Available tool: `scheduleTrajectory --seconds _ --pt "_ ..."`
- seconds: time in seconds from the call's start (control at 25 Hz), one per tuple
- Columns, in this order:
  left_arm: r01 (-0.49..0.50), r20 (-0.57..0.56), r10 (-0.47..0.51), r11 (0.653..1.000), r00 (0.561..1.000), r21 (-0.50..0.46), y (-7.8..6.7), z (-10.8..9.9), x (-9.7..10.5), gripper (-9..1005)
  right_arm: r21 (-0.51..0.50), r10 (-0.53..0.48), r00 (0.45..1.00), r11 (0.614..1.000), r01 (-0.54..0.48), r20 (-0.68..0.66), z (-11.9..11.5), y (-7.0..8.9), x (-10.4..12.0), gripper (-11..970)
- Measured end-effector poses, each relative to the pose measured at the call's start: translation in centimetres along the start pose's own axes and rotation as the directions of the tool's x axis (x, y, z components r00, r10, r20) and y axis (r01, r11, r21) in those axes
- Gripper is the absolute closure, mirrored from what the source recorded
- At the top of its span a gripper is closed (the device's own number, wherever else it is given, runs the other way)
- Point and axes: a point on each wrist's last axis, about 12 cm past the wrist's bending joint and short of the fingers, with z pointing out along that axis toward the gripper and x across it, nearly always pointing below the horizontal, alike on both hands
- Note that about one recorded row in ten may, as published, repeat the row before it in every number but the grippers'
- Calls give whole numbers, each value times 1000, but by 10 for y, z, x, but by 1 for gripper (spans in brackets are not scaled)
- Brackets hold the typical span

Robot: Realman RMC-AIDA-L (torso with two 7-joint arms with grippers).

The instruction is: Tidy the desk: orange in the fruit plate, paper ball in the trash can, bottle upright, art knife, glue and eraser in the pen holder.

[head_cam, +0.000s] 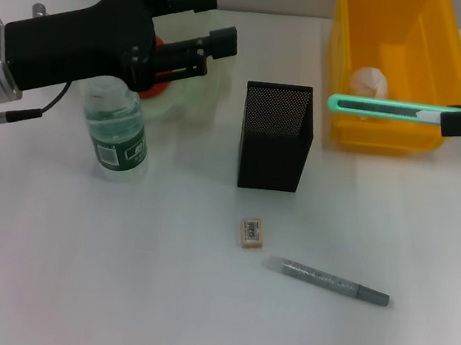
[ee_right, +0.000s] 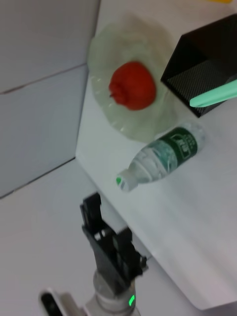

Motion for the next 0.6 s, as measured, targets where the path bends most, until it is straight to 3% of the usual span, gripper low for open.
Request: scheduleTrajectory --seconds 0.4,0.6 --pt "-34 -52 35 999 998 15 -2 1 -1 330 45 70 982 997 -63 -174 17 -3 -29 742" --pt "-34 -44 35 999 998 8 -3 1 1 330 14 81 973 997 -80 -217 30 -3 -47 740"
